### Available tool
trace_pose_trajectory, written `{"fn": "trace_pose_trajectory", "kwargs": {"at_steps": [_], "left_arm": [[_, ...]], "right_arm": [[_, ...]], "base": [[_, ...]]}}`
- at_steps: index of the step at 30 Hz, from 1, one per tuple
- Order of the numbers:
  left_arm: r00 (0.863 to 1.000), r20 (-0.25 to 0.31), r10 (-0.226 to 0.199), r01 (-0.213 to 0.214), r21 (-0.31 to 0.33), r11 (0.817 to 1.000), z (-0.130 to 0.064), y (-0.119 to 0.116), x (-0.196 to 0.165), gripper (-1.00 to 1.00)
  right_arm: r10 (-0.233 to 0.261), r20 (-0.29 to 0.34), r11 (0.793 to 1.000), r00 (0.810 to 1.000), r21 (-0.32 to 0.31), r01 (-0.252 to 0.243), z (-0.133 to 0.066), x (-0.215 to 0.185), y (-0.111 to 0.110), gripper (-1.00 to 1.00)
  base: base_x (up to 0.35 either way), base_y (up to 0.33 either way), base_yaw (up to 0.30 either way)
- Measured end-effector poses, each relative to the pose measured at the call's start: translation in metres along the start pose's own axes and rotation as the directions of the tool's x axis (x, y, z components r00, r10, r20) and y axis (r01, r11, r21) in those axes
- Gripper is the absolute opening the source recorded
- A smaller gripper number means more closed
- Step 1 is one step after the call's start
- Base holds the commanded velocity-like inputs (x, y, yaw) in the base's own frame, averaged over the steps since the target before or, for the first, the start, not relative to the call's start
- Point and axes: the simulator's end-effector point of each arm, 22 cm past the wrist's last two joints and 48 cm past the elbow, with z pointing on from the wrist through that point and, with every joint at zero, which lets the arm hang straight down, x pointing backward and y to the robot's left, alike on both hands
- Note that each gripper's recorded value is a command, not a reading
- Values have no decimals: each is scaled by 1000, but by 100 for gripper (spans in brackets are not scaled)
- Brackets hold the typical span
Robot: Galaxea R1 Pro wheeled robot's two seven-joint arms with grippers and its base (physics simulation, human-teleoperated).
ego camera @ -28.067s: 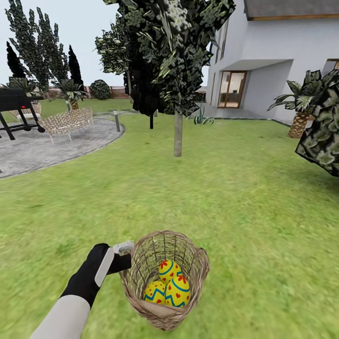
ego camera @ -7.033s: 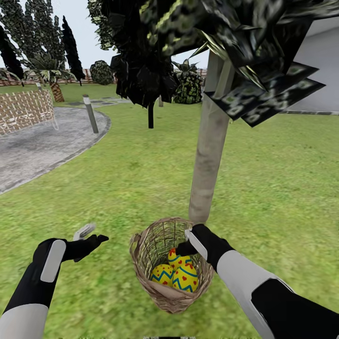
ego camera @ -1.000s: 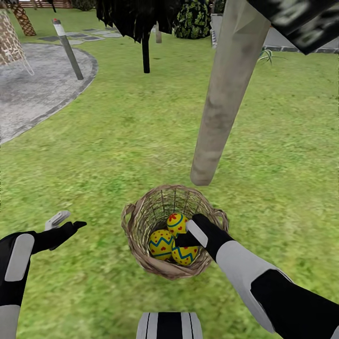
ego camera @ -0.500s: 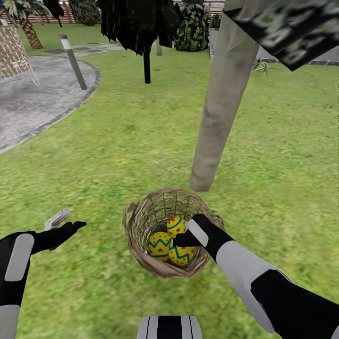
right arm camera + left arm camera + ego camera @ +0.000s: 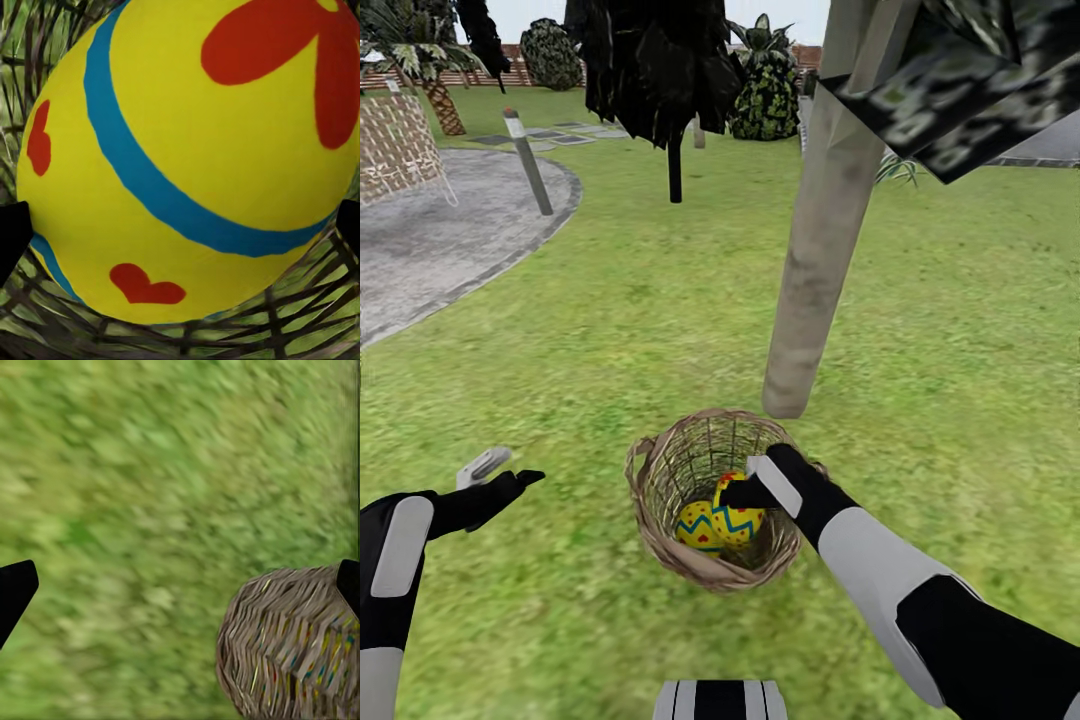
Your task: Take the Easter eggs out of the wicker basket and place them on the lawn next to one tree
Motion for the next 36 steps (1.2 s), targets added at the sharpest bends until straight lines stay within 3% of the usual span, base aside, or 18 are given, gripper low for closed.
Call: {"fn": "trace_pose_trajectory", "kwargs": {"at_steps": [3,6,8,11,14,18,21,25,28,31,36], "left_arm": [[1000,10,1,-1,8,1000,-5,-4,-4,100],[1000,19,1,-1,15,1000,-10,-7,-8,100],[1000,25,1,-1,20,1000,-14,-9,-10,100],[999,36,0,-1,27,1000,-20,-12,-14,100],[999,43,-1,0,33,999,-24,-14,-17,100],[999,54,-1,-1,42,999,-31,-18,-22,100],[998,64,0,-3,49,999,-37,-22,-25,100],[997,76,-1,-4,59,998,-44,-26,-30,100],[996,85,0,-6,66,998,-49,-29,-33,100],[996,92,0,-7,73,997,-54,-32,-35,100],[994,110,1,-10,86,996,-64,-38,-41,100]], "right_arm": [[-6,30,1000,1000,-7,7,-10,-10,3,-100],[-29,110,995,993,-91,39,-36,-35,34,-100],[-40,132,991,991,-122,56,-46,-41,46,-100],[-43,140,986,989,-156,65,-55,-43,56,-100],[-65,85,975,994,-205,81,-63,-30,65,-100],[-69,90,950,994,-299,93,-79,-30,87,-100],[-73,108,947,991,-305,103,-89,-34,89,-100],[-74,189,939,979,-319,132,-120,-57,86,-100],[-31,217,923,976,-368,111,-141,-68,74,-100],[11,206,910,979,-409,75,-155,-69,63,-100],[17,223,906,975,-415,79,-170,-72,61,-100]], "base": [[0,0,0],[0,0,0],[0,0,0],[0,0,0],[0,0,0],[0,0,0],[0,0,0],[0,0,0],[0,0,0],[0,0,0],[0,0,-21]]}}
